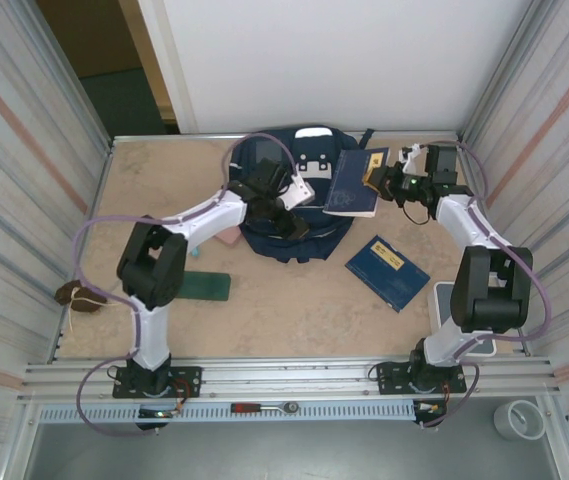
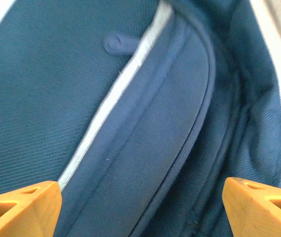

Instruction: Pack the student bag

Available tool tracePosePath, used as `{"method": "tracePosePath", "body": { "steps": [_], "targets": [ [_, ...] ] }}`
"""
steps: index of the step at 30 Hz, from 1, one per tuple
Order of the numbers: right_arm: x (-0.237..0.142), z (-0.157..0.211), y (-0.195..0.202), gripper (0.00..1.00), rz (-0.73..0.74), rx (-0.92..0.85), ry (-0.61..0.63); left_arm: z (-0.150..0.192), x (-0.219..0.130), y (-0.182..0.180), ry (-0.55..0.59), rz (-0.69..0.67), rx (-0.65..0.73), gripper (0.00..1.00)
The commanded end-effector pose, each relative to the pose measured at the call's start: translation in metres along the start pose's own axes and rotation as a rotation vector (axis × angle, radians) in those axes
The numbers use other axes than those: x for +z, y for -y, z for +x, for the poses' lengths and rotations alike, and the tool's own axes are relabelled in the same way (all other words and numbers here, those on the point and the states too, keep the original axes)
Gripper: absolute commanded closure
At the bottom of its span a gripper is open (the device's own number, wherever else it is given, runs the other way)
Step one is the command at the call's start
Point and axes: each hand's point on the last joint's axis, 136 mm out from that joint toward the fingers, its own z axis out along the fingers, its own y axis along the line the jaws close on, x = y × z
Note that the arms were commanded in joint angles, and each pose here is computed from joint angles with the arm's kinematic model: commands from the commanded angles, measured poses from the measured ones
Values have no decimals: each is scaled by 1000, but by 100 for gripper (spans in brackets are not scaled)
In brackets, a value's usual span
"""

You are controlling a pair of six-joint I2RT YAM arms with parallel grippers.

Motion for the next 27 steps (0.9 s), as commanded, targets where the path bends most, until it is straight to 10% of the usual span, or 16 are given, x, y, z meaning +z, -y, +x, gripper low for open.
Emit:
{"method": "tracePosePath", "body": {
  "steps": [1,27],
  "targets": [
    [-21,-2,-8,100,8,-50,26,11,1,-8,-87,4,113,15],
    [-36,25,6,100,49,-53,5,-1,0,-24,-31,99,65,14]
  ]
}}
